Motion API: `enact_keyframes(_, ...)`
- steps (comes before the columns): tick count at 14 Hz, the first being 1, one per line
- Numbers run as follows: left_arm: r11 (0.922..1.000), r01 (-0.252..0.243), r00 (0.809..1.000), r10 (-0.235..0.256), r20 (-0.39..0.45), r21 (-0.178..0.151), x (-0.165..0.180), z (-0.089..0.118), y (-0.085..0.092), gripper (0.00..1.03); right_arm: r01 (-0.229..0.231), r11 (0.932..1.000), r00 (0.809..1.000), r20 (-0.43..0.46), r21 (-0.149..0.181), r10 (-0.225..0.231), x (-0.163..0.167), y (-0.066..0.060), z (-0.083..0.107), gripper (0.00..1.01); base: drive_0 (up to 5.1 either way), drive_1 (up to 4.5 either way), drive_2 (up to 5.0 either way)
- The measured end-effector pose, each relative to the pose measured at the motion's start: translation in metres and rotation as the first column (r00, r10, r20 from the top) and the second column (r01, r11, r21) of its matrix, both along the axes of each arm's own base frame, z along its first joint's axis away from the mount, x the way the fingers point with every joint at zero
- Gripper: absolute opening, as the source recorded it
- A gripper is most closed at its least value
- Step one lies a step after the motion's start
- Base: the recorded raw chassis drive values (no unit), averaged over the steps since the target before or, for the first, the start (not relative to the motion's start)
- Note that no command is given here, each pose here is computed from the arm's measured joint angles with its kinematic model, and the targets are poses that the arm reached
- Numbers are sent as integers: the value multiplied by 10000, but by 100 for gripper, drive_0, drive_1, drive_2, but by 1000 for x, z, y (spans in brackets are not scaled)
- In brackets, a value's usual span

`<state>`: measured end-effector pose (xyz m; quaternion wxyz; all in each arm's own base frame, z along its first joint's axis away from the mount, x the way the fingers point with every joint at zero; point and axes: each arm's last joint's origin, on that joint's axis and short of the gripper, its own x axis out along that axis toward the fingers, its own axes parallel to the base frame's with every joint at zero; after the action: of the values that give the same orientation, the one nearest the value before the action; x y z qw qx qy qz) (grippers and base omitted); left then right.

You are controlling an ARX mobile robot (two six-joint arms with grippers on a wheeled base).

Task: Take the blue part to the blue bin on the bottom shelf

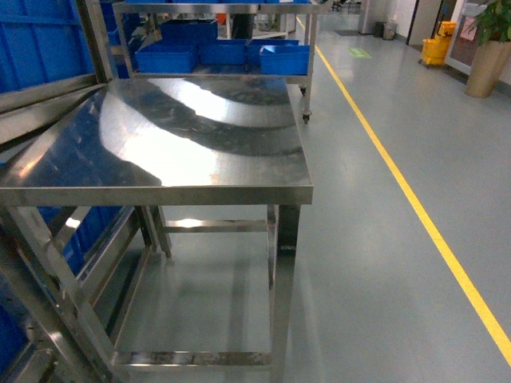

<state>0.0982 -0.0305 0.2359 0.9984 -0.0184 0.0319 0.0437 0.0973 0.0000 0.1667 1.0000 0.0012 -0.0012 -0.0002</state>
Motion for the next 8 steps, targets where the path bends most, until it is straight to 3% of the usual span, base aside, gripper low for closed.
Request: enact_keyframes(8, 10000, -23, 10000, 23, 11, -3, 0, 0, 0, 43, 4, 10000, 10000, -27, 0, -4, 0, 0, 0, 98, -499, 247, 247)
